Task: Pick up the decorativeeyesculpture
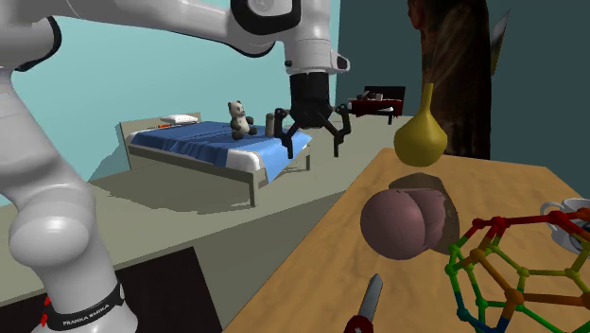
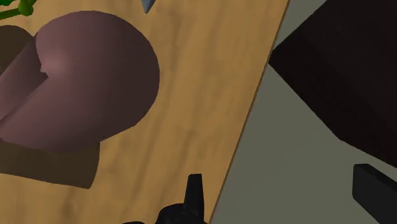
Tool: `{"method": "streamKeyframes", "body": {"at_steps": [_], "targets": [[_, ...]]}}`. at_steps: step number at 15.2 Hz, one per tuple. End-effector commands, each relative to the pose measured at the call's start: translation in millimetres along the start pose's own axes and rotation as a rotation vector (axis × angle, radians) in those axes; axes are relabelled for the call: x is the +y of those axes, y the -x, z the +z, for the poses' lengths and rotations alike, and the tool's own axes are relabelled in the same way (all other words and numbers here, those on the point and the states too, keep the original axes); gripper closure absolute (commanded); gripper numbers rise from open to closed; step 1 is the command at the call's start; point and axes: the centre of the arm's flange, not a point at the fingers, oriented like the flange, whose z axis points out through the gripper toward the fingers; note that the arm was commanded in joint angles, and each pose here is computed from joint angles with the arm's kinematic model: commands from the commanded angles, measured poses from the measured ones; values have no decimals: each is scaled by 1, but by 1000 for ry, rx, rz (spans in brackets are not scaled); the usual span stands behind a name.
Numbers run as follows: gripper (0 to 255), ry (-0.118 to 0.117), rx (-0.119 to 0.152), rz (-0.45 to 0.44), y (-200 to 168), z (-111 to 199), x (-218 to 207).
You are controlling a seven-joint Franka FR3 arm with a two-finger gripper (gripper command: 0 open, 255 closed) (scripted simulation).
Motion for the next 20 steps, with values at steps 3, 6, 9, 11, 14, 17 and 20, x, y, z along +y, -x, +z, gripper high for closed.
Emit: {"method": "streamKeyframes", "body": {"at_steps": [3, 6, 9, 11, 14, 17, 20], "targets": [[0, 0, -42, -162, -3, 15, 52], [0, 0, -72, -279, -12, 23, 90], [0, 0, -102, -395, -24, 32, 126], [0, 1, -122, -473, -35, 38, 149], [0, 1, -138, -535, -46, 49, 167], [0, 1, -138, -535, -47, 65, 166], [0, 1, -138, -535, -49, 80, 164]]}}
